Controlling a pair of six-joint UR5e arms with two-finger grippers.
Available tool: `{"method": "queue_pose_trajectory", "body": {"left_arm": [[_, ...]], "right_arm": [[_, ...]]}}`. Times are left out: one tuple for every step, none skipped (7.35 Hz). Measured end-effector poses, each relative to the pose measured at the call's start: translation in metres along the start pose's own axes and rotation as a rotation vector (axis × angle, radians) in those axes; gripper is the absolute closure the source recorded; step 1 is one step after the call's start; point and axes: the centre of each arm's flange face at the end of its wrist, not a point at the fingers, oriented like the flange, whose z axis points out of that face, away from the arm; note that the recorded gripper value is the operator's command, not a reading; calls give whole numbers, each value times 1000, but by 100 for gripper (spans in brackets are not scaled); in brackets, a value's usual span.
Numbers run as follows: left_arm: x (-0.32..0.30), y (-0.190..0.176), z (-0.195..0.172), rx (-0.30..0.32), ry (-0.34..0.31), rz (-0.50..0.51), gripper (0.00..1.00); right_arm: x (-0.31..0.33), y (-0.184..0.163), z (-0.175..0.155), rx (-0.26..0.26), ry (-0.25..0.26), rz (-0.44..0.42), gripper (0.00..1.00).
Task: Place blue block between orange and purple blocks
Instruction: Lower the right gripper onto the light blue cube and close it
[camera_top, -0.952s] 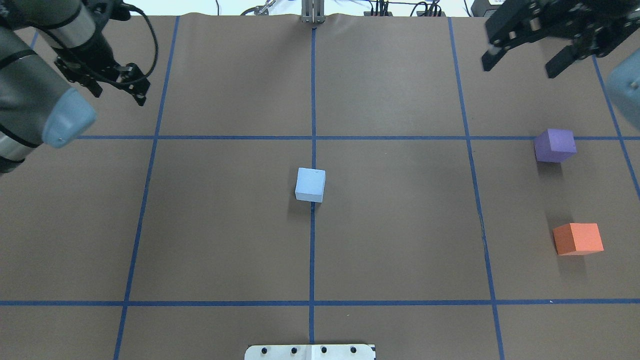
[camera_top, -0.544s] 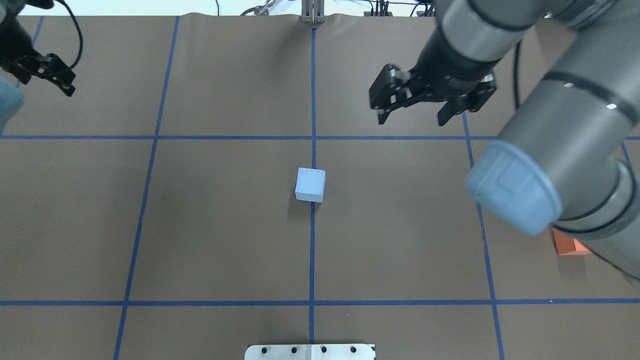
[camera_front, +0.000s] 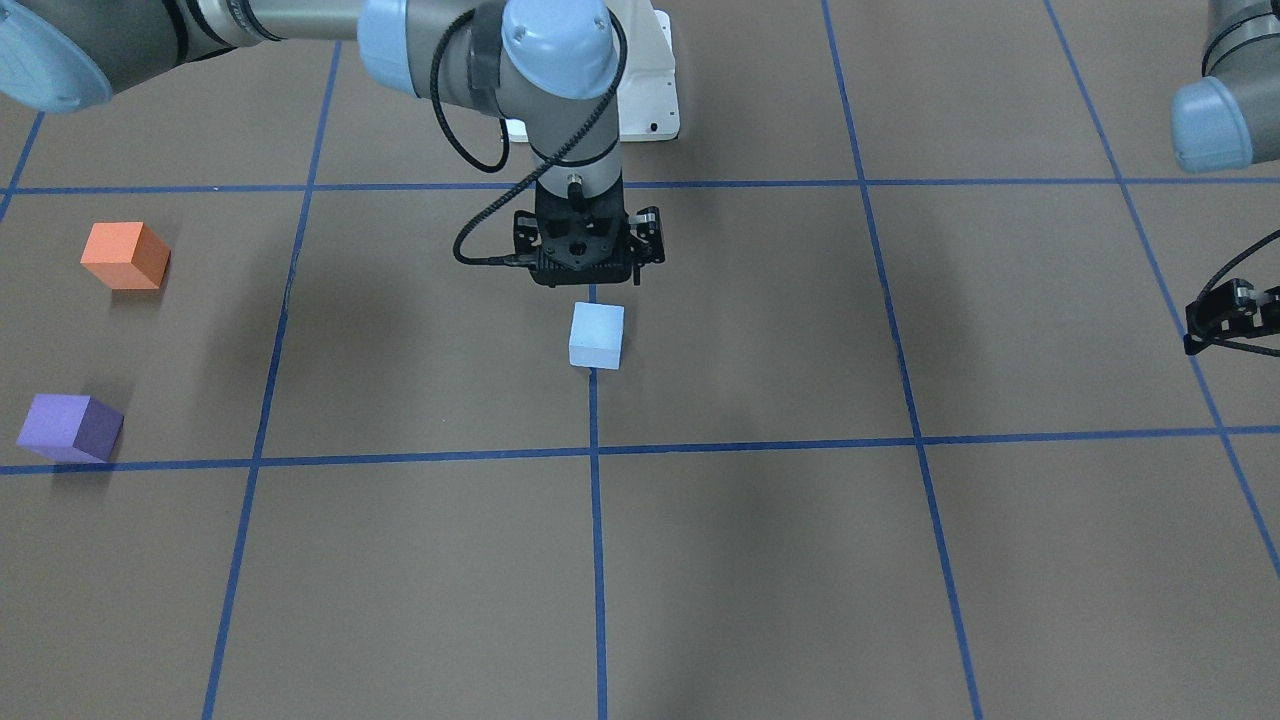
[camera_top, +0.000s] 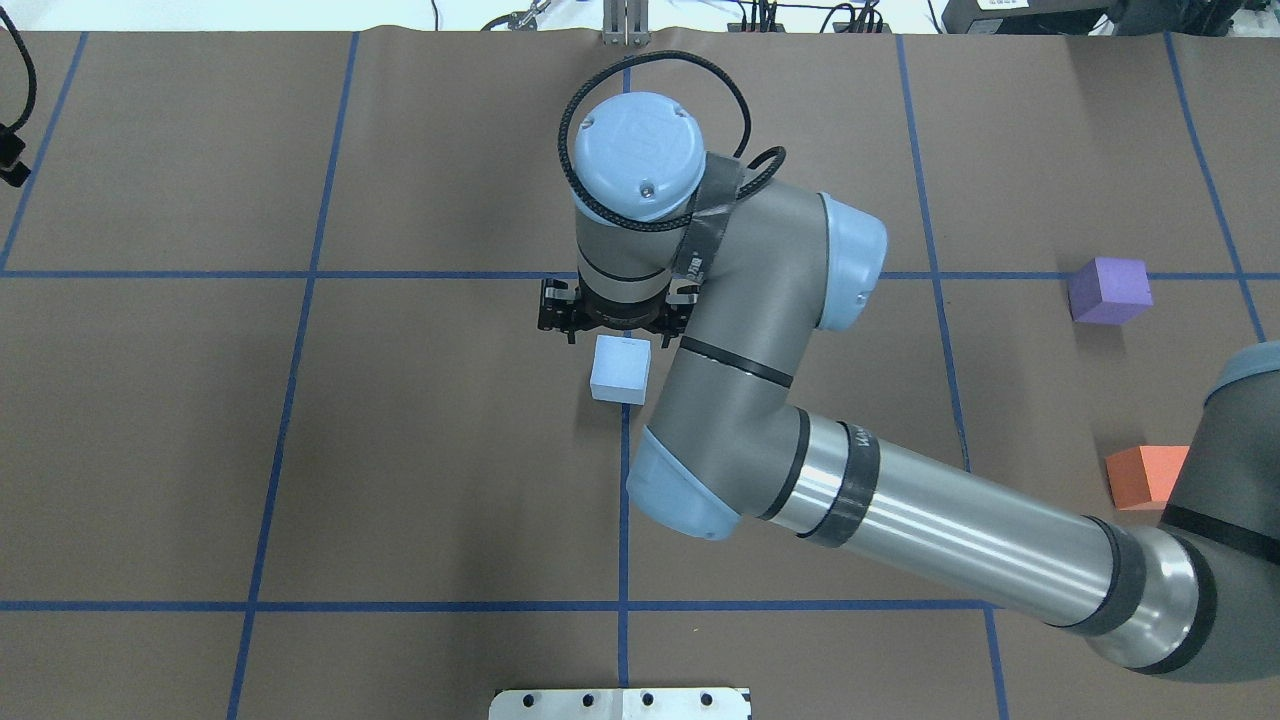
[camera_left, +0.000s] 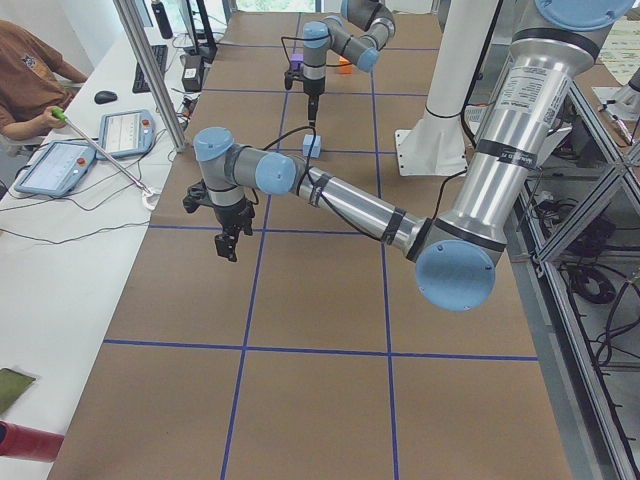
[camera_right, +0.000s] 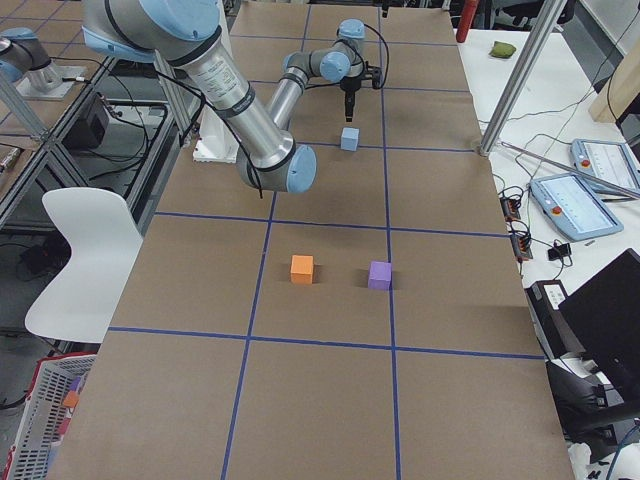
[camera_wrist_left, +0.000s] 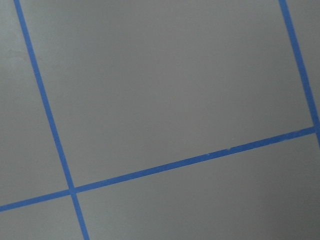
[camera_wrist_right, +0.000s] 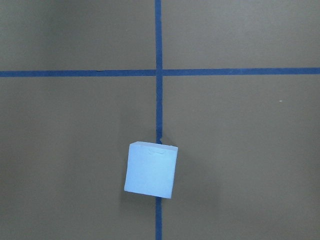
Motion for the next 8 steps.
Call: {"method": "queue_pose_trajectory", "body": {"left_arm": [[-11, 1, 2, -7, -3, 13, 0], [-20, 2, 4, -14, -6, 17, 0], [-25, 2, 6, -17, -7, 17, 0], [-27, 2, 6, -18, -8, 17, 0], [-27, 2, 6, -19, -9, 17, 0], [-27, 2, 6, -18, -9, 18, 0], [-27, 2, 6, -17, -9, 18, 0], [-27, 2, 6, -17, -9, 19, 0]], "right_arm": [[-8, -1, 27, 2, 17, -2, 0], [-10, -1, 46, 8, 33, -5, 0], [-9, 0, 58, 8, 47, -6, 0], [-7, 1, 65, 5, 56, -6, 0], [-3, 1, 71, 2, 65, -4, 0], [1, 1, 77, 0, 75, -3, 0], [3, 0, 82, -2, 81, -1, 1], [3, 1, 87, -3, 78, -4, 4]]}}
